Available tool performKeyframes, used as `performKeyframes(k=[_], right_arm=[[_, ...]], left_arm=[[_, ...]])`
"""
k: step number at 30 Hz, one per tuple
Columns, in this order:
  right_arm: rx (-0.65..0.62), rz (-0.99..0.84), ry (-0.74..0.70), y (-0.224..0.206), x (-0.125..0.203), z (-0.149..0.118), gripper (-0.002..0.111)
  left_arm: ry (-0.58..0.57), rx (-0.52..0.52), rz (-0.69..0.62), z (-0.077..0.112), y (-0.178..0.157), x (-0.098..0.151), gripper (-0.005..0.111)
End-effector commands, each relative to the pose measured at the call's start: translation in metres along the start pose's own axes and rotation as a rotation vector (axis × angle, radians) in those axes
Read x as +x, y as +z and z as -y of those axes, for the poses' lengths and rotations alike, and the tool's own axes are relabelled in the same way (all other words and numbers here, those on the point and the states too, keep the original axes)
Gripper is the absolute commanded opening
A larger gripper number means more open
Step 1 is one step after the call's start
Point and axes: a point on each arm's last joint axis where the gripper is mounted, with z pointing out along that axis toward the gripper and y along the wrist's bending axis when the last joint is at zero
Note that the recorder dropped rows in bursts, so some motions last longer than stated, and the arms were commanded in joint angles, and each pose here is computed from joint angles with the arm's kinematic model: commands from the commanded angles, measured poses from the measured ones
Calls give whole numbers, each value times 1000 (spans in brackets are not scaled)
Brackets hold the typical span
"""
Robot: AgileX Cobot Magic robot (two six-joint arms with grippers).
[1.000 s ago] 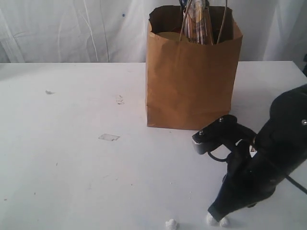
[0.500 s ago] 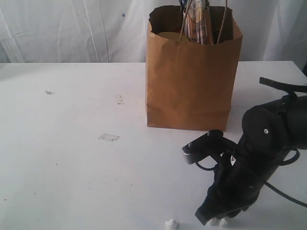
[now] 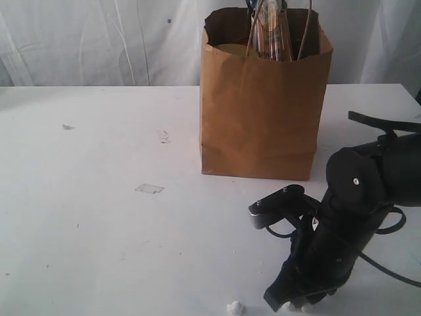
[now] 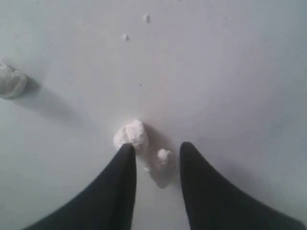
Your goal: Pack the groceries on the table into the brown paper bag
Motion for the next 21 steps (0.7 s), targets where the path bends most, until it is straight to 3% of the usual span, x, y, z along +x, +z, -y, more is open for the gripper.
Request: performKeyframes(k=[1, 9, 21], right_arm=[[-2, -36, -15, 3, 2, -1, 25], [6, -38, -34, -5, -5, 0, 0], [31, 87, 19, -11, -14, 1, 0]], left_arm=[[-4, 7, -3, 0, 0, 1, 0], [-4, 7, -3, 0, 0, 1, 0], [-4, 7, -3, 0, 0, 1, 0]])
